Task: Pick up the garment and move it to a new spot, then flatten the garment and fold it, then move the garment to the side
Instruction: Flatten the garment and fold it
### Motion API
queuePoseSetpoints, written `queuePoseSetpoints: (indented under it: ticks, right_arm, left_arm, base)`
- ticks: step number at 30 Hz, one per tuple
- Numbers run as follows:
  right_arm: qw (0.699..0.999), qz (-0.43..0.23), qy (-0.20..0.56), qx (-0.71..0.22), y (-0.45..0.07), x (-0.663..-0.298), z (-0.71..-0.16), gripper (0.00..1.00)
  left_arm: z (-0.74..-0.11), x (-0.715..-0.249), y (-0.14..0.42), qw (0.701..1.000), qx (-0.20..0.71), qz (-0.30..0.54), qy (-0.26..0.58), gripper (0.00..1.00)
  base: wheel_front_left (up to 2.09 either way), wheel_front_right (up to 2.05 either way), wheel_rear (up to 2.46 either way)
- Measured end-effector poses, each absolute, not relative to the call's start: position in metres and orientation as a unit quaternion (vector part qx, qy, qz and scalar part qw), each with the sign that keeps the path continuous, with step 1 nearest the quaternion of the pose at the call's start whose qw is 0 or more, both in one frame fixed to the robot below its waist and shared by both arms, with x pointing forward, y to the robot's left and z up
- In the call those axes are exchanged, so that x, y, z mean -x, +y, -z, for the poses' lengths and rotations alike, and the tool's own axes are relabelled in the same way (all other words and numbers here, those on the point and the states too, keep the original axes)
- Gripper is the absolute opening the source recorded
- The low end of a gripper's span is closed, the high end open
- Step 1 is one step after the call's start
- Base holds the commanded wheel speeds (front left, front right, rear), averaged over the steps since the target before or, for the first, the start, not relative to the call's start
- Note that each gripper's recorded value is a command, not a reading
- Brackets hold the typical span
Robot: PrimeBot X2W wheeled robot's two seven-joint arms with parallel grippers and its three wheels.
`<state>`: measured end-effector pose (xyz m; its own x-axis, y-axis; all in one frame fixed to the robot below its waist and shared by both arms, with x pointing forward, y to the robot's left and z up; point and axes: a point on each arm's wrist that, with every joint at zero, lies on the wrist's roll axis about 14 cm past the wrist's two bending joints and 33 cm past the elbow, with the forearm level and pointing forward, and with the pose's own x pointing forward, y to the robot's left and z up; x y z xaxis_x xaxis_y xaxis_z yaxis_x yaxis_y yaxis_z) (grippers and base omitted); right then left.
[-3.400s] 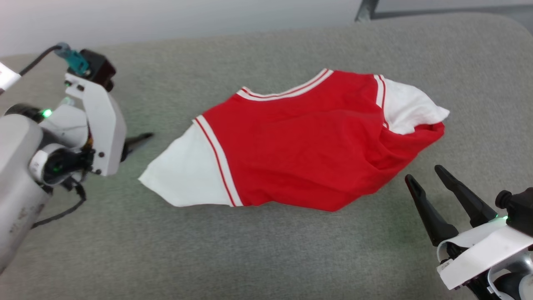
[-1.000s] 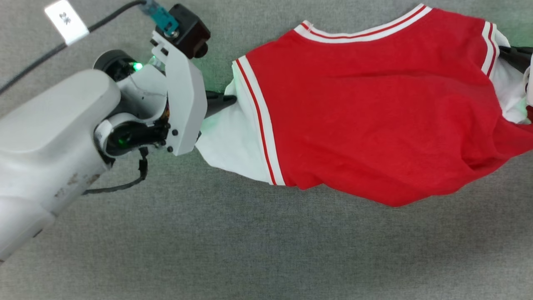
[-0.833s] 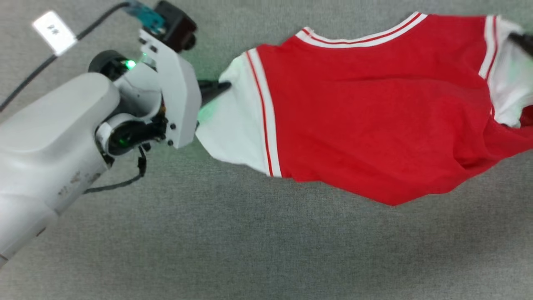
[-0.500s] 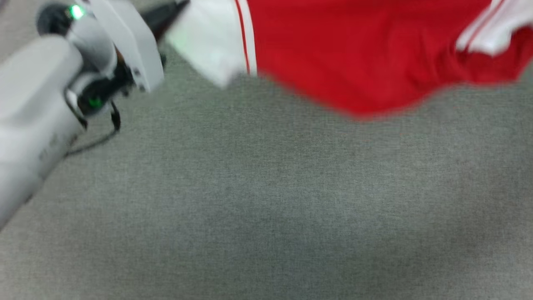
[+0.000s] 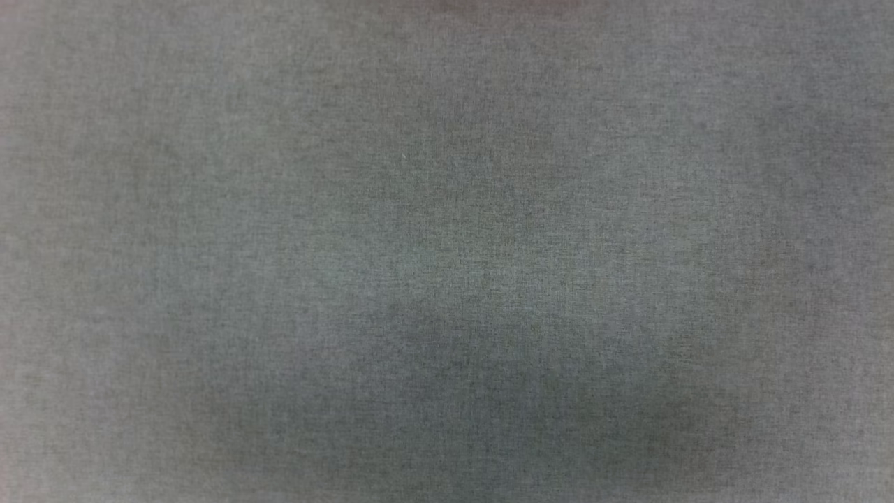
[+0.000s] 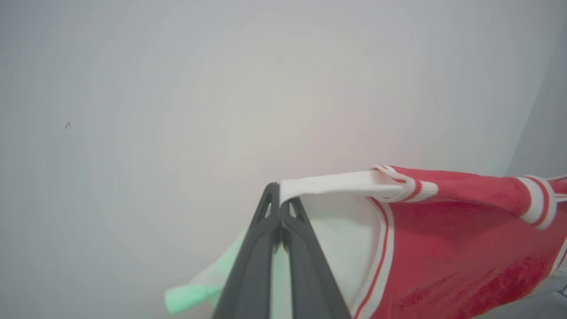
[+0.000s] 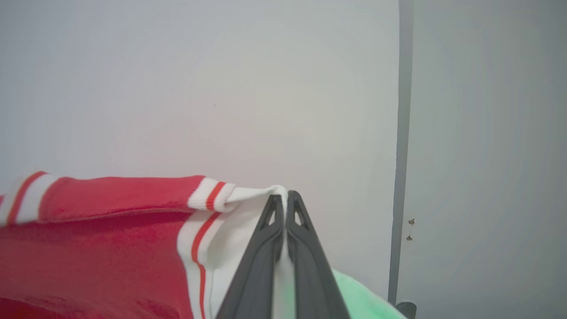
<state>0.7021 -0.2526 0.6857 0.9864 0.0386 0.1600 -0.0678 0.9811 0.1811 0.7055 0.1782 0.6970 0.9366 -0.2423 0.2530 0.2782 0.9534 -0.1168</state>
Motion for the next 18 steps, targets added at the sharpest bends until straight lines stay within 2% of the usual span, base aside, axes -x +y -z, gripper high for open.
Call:
queuePoseSetpoints:
  ticks: [5, 9, 12, 18]
  right_arm:
    - [0.988, -0.043, -0.112, -0.096, -0.233, -0.708, -0.711, 0.0]
    - [0.991, -0.079, -0.087, -0.069, -0.209, -0.703, -0.708, 0.0]
    - [0.993, -0.099, -0.044, -0.055, -0.204, -0.693, -0.684, 0.0]
    - [0.987, -0.153, 0.043, -0.036, -0.198, -0.65, -0.635, 0.0]
  left_arm:
    - [-0.735, -0.709, 0.181, 0.974, 0.101, 0.119, -0.164, 0.0]
    - [-0.696, -0.703, 0.161, 0.981, 0.087, 0.146, -0.089, 0.0]
    - [-0.667, -0.689, 0.154, 0.982, 0.084, 0.166, -0.04, 0.0]
    - [-0.611, -0.642, 0.154, 0.973, 0.105, 0.203, 0.041, 0.0]
  base:
    - [0.0, 0.0, 0.0]
    - [0.0, 0.0, 0.0]
    - [0.0, 0.0, 0.0]
    - [0.0, 0.0, 0.0]
